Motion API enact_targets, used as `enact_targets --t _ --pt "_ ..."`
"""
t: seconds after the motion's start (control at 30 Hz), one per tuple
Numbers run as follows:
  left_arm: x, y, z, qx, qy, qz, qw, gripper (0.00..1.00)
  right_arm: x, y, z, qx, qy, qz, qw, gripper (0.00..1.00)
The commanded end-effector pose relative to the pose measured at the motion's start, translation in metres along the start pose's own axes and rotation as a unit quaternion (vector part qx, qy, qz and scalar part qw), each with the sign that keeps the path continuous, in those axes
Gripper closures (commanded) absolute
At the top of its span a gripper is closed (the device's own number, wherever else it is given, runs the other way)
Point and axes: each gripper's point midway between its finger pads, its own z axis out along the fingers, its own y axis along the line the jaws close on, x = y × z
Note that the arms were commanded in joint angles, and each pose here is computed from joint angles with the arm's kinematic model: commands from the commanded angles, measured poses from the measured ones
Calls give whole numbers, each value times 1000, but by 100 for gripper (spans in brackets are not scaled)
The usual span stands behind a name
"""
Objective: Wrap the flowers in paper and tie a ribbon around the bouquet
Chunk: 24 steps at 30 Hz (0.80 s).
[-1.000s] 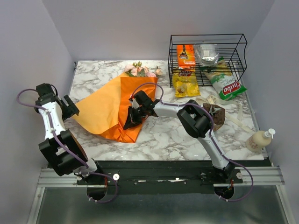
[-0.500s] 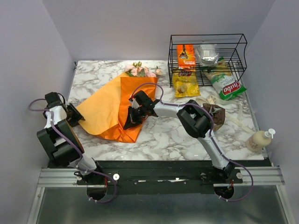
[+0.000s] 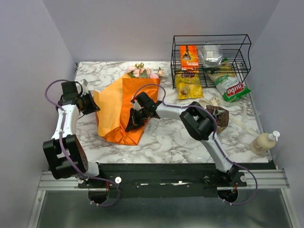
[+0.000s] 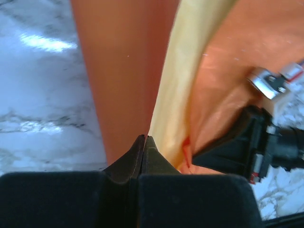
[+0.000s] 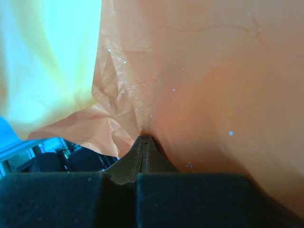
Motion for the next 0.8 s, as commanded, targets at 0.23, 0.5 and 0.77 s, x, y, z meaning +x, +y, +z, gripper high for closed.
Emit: enact_targets --t 0.23,0.5,0.77 --pt "19 -146 -25 194 -2 146 970 100 15 -62 18 79 21 37 996 100" --pt "62 -193 10 242 40 171 954 100 9 -47 18 48 14 34 998 99" --pt "69 -181 60 214 49 151 964 100 -4 -17 -2 26 -18 22 999 98"
